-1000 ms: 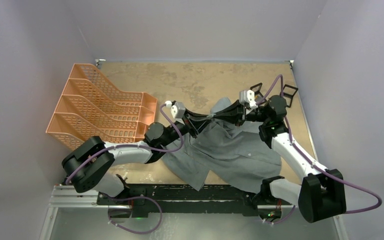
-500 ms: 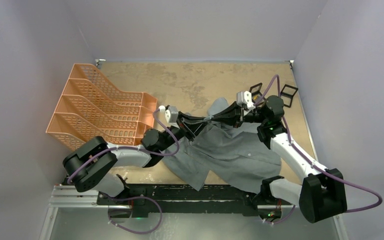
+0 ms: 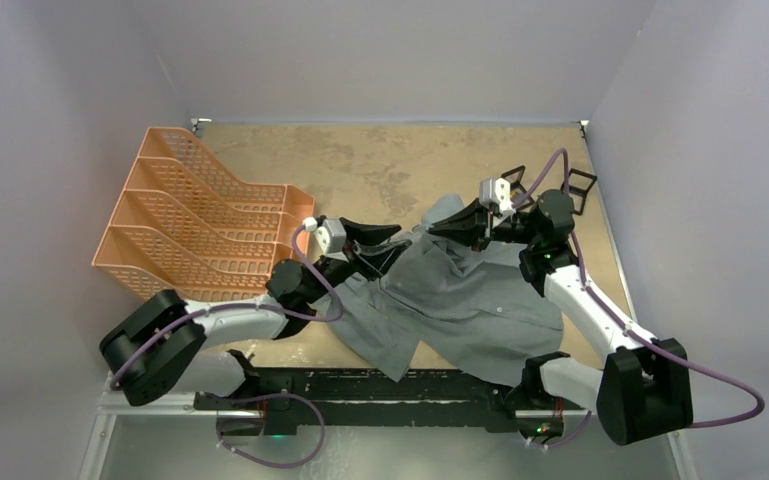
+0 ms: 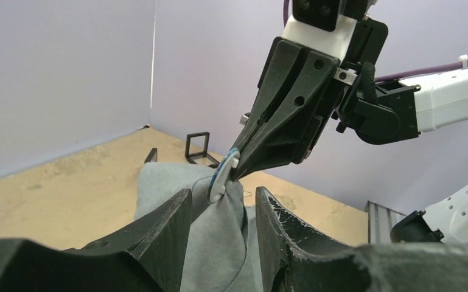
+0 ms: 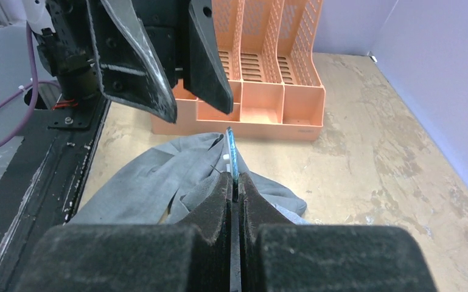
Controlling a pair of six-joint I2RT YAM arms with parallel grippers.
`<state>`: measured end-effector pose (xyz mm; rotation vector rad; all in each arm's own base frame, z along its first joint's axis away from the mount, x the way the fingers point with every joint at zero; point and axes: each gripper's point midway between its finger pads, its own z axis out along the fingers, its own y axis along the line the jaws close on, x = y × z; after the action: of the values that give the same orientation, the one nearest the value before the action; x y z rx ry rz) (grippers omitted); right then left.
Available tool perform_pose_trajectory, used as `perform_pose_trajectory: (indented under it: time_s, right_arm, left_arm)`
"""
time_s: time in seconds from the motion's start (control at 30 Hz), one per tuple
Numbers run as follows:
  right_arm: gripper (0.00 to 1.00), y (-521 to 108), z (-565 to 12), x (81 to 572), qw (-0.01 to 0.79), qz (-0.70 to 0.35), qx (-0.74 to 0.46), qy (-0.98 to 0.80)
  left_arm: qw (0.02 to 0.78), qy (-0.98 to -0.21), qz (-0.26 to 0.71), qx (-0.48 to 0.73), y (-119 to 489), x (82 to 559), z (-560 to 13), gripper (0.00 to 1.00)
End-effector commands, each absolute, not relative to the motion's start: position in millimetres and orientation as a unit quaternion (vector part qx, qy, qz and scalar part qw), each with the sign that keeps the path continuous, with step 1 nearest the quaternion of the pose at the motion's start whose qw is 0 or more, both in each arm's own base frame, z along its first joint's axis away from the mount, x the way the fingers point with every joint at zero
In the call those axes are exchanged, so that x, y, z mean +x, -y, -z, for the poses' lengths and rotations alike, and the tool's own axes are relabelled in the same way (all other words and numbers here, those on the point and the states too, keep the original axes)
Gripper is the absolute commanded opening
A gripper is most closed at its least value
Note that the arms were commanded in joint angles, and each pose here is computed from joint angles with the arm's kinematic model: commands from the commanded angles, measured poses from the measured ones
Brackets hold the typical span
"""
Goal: Remove the brooch from the garment
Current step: Remove the brooch from the clothes.
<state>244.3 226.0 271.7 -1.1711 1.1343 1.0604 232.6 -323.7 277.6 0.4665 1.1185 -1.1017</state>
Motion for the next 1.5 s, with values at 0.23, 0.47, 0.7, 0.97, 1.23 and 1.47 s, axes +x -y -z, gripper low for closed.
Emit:
perform_pose_trajectory:
  time_s: [0.23,0.47,0.7,0.97,1.23,1.47]
  right_arm:
    - [0.00,-225.6,-291.4,239.0,0.582,-0.434,-0.523,-0.446]
    - [0.00,-226.2,-291.2,235.7,0.579,-0.437,-0.530,-0.440]
    - [0.00,-226.2,-291.1,232.8,0.576,-0.440,-0.534,-0.436]
    - [0.00,-226.2,-290.2,233.2,0.575,-0.440,-0.535,-0.436]
    - [0.00,-227.0,-287.7,235.2,0.571,-0.442,-0.534,-0.440]
    - [0.04,-226.9,-284.4,241.5,0.573,-0.439,-0.522,-0.454]
  left_arm:
    - [0.652,-0.500,0.443,0.358,338.5,244.7,-276.9,0.46]
    - [0.653,-0.481,0.438,0.388,337.1,248.6,-281.2,0.44]
    - [0.647,-0.452,0.444,0.425,348.6,248.6,-284.0,0.42]
    - [0.644,-0.427,0.445,0.454,353.2,246.6,-289.1,0.22]
    - [0.646,-0.418,0.425,0.476,352.8,246.1,-286.0,0.00]
    - [0.660,-0.450,0.357,0.485,340.3,260.8,-269.2,0.00]
